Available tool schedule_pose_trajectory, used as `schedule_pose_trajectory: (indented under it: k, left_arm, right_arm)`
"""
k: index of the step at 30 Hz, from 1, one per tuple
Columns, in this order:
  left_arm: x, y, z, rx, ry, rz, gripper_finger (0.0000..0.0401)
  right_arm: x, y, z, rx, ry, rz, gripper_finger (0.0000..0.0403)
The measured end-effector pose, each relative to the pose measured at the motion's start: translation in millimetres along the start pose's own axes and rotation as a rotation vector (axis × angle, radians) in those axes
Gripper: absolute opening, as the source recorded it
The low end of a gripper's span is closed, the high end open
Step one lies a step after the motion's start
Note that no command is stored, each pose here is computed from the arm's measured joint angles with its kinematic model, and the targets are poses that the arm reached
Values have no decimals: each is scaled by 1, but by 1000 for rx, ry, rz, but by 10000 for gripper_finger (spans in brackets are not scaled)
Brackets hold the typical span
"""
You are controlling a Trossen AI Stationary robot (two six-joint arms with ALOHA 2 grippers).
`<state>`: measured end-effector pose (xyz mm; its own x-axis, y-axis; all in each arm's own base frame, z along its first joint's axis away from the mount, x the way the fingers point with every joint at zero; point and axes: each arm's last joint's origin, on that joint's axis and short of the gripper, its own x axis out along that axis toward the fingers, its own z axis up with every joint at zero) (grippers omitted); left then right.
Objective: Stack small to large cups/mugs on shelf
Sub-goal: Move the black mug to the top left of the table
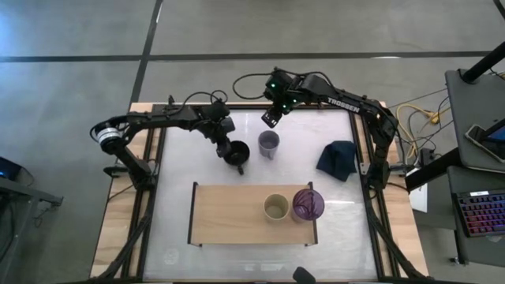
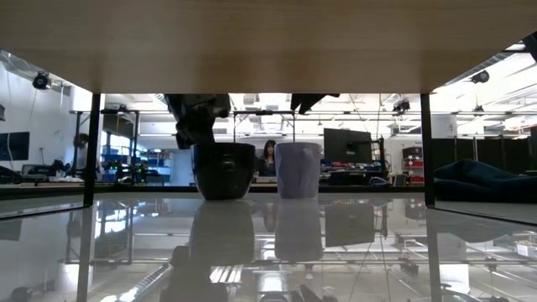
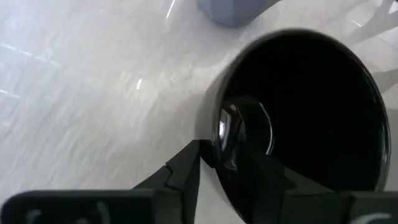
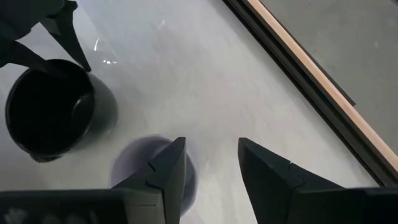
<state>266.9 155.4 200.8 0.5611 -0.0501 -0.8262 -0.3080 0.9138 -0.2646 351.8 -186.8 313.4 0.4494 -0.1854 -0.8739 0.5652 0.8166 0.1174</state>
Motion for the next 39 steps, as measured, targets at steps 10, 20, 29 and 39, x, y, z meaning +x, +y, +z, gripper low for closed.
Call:
schedule_pose_trajectory:
  k: [10, 20, 29, 39]
  left_arm:
    - [-8, -4, -8, 77, 81, 23, 12]
    - [-24, -2, -20, 123, 174, 148, 13]
    - [-48, 29, -29, 1, 187, 301, 13]
    - [-66, 66, -39, -9, 173, 338, 13]
  right_arm:
    - [0, -3, 0, 5, -1, -1, 137]
    - [0, -5, -1, 10, 16, -6, 138]
    - [0, -5, -1, 16, 15, -6, 136]
    - [0, -4, -1, 18, 15, -6, 133]
